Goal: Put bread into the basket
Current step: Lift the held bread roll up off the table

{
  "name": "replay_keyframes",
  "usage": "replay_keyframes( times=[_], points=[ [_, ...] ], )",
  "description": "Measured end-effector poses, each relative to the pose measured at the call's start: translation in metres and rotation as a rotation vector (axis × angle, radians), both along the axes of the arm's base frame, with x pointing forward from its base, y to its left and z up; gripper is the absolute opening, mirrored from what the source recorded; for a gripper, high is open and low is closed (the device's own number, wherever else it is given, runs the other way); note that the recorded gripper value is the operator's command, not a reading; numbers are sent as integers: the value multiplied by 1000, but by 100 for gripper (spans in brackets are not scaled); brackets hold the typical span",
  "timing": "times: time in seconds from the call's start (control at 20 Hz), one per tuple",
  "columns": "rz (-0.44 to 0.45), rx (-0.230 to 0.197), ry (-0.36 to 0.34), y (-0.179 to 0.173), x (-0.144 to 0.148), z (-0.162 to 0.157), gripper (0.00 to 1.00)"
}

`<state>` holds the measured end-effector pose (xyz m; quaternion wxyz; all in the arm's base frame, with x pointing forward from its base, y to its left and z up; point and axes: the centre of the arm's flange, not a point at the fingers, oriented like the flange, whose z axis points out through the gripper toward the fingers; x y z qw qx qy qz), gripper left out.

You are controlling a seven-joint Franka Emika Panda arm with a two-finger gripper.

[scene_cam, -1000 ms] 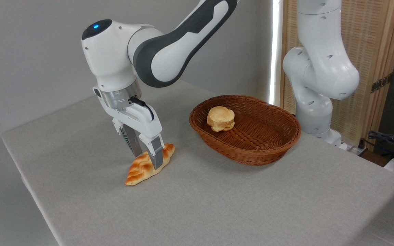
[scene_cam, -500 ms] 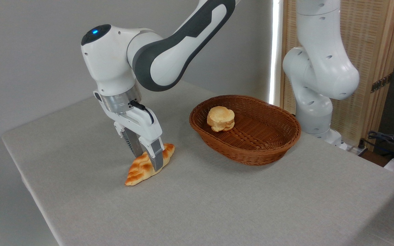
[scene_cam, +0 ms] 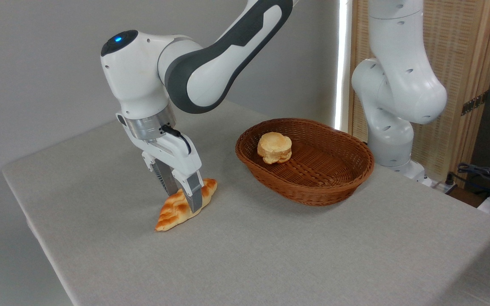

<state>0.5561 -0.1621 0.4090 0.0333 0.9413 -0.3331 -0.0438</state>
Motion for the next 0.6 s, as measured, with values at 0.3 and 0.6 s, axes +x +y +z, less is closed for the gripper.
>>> replay_keyframes(
  times=[0.3,0.6],
  points=[
    [0,0,-1,0,0,1,53],
    [6,-12,-51,4,0,30,56]
  ],
)
